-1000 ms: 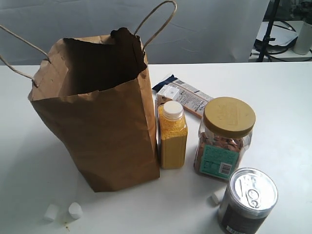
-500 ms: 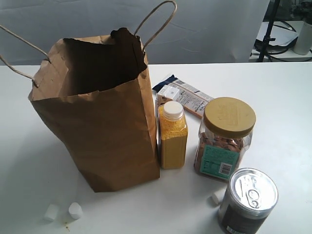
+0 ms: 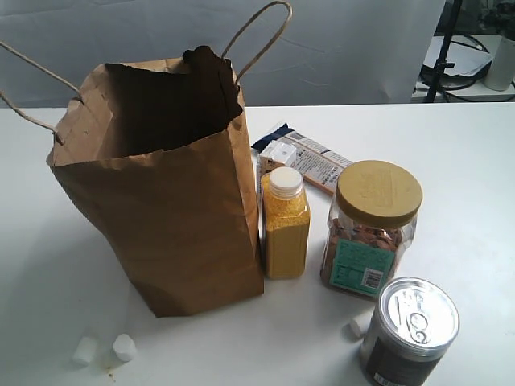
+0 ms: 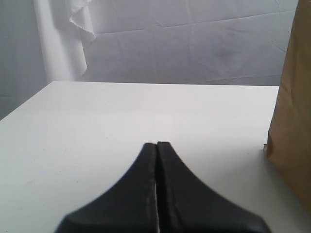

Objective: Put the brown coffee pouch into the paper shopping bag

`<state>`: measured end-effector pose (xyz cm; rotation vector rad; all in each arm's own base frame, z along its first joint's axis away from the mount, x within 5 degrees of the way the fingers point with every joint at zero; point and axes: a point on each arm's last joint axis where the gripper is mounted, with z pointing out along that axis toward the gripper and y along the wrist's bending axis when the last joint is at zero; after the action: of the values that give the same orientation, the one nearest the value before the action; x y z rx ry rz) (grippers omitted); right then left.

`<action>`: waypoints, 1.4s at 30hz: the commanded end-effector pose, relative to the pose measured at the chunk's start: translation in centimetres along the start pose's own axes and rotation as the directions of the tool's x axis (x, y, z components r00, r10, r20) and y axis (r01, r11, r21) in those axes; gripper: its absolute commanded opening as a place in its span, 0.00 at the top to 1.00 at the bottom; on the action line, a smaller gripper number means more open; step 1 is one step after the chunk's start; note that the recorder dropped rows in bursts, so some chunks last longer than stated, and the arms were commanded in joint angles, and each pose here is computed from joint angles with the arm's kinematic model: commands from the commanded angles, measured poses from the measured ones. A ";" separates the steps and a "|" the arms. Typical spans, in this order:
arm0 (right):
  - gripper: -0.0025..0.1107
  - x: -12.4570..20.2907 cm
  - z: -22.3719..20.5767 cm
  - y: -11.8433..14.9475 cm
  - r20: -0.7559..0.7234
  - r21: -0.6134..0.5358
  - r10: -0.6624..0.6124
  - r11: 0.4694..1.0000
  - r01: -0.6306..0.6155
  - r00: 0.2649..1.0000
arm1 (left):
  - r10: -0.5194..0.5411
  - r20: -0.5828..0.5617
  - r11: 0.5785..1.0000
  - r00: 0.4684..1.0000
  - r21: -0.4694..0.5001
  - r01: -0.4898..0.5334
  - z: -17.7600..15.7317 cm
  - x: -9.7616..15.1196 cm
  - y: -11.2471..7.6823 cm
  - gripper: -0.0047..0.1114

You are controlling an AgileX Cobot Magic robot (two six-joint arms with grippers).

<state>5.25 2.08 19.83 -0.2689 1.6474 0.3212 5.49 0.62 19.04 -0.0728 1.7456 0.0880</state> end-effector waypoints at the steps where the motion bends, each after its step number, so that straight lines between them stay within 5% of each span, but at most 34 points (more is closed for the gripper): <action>1: 0.98 0.0 0.0 0.0 0.015 0.007 0.000 1.000 0.000 1.000 | 0.000 0.004 1.000 1.000 -0.004 0.000 0.0 0.1 0.0 0.96; 42: 0.98 -0.1 -0.1 -0.7 0.022 0.124 0.008 0.992 -0.010 1.000 | 0.000 0.004 1.000 1.000 -0.004 0.000 0.0 0.1 0.0 0.96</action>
<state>5.46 1.45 19.87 -0.1685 1.6518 0.2329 5.49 0.62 19.04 -0.0728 1.7456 0.0880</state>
